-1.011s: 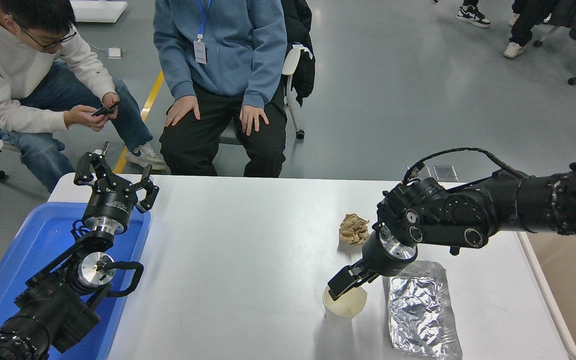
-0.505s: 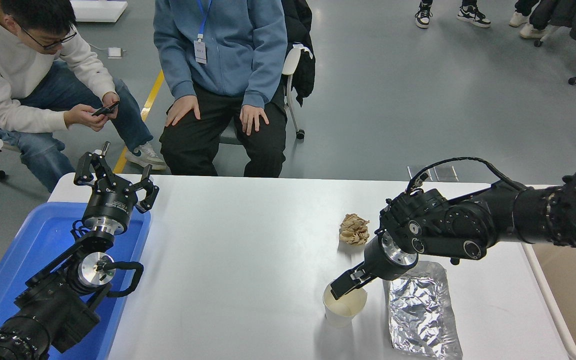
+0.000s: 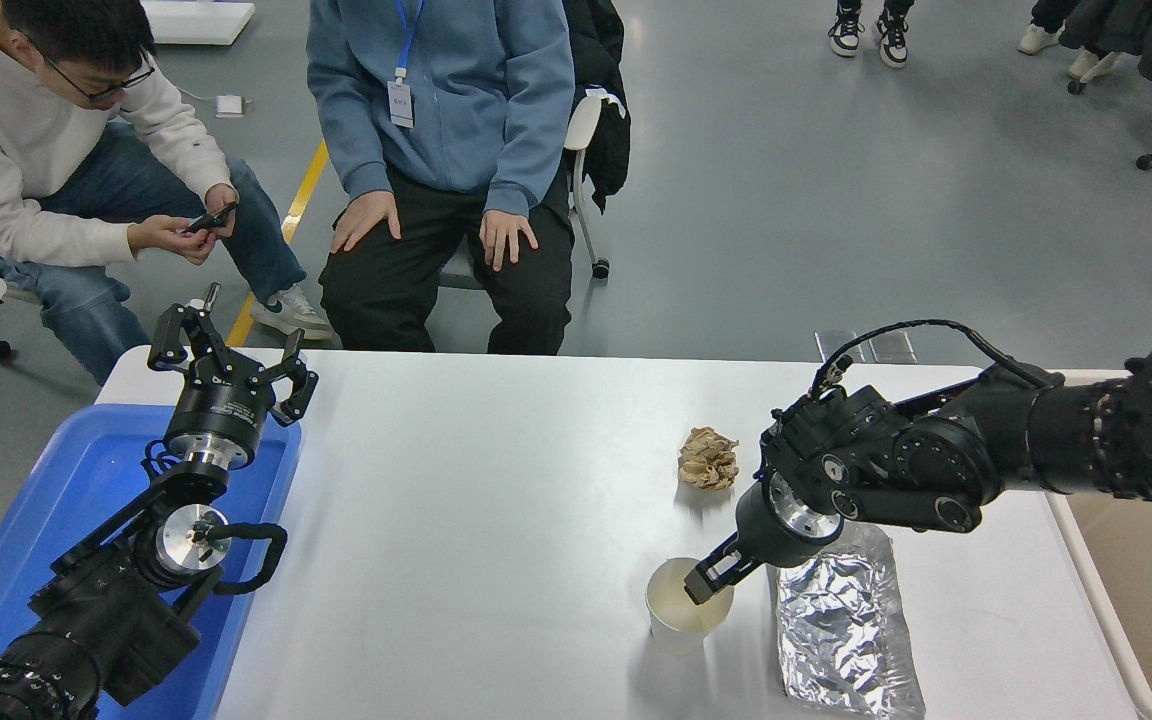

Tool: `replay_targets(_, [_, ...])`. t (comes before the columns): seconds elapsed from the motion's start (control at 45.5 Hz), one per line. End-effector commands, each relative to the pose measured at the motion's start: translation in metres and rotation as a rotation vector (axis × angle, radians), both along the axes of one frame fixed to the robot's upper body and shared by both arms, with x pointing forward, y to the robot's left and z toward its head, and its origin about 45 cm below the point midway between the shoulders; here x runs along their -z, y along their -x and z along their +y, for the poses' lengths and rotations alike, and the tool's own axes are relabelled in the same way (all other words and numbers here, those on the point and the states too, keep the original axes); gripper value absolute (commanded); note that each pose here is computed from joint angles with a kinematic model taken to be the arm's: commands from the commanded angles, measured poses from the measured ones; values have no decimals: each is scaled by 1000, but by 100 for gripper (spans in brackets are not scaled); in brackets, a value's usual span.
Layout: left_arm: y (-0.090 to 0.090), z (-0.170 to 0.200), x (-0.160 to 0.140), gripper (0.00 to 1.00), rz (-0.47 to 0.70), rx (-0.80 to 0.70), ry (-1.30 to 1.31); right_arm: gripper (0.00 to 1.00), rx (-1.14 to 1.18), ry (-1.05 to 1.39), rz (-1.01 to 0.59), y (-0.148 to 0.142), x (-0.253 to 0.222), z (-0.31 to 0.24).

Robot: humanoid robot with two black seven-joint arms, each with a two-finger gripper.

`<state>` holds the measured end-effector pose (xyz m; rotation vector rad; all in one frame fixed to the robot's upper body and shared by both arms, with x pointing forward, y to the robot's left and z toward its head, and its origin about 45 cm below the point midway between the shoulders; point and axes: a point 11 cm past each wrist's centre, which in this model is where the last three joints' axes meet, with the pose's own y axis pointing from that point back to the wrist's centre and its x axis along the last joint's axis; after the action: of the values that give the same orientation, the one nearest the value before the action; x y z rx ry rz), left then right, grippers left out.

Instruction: Dispose of the paper cup in the dustbin

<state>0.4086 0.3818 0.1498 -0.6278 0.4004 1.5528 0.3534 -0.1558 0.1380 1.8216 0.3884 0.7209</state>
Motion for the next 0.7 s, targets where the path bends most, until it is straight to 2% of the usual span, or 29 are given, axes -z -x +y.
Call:
replay_targets(0.0, [0,0,0,100,0,-1,0,0,-21,11,-13,-3,-4,-1])
replay_targets(0.33, [0,0,0,100,0,-1,0,0,-31,-44,13,-1,-10,6])
replay_targets(0.681, [0,0,0,100,0,-1,0,0,-22,-82,-37,-16,-56,5])
